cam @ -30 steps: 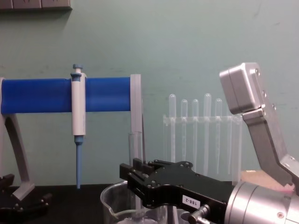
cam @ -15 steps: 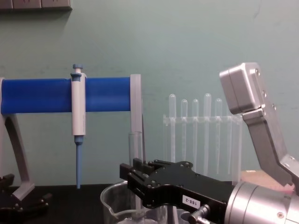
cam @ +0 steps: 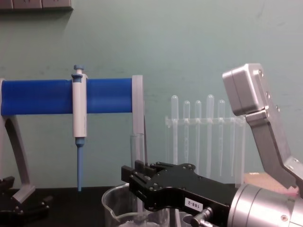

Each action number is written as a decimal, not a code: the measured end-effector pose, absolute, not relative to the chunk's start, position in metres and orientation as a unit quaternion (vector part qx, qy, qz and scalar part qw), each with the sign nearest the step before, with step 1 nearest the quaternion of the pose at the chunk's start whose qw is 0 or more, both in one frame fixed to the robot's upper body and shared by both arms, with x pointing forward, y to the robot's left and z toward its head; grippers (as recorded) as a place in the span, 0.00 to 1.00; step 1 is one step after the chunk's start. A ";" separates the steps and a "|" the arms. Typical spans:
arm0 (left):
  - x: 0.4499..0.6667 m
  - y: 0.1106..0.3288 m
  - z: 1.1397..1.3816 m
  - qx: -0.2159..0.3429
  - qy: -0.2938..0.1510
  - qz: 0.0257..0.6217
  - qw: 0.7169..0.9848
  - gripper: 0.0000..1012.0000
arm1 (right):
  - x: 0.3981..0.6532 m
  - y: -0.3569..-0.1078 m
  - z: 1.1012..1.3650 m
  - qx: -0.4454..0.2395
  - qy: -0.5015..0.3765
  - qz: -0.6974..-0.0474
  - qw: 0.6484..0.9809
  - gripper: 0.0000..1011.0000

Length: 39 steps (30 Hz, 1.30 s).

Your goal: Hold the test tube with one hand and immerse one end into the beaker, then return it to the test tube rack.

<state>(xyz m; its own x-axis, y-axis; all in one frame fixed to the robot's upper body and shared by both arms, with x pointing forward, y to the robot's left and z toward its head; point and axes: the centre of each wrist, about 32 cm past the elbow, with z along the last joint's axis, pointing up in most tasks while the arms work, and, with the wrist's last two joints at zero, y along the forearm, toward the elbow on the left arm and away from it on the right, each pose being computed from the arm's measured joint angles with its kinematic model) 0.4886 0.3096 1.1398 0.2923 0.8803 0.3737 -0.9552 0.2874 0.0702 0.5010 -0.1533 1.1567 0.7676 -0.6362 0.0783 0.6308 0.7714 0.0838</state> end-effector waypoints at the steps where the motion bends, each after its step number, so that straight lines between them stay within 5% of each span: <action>1: 0.489 0.310 1.140 0.141 -0.132 0.580 0.791 0.99 | 0.501 -0.153 1.157 0.026 -0.051 -0.337 0.940 0.22; 39: 0.489 0.310 1.140 0.141 -0.132 0.580 0.791 0.99 | 0.501 -0.153 1.157 0.026 -0.051 -0.337 0.940 0.22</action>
<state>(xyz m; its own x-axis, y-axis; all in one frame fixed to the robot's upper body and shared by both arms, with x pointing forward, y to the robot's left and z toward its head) 0.4886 0.3097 1.1398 0.2923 0.8803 0.3737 -0.9552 0.2874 0.0703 0.5009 -0.1533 1.1567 0.7676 -0.6362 0.0782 0.6308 0.7714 0.0837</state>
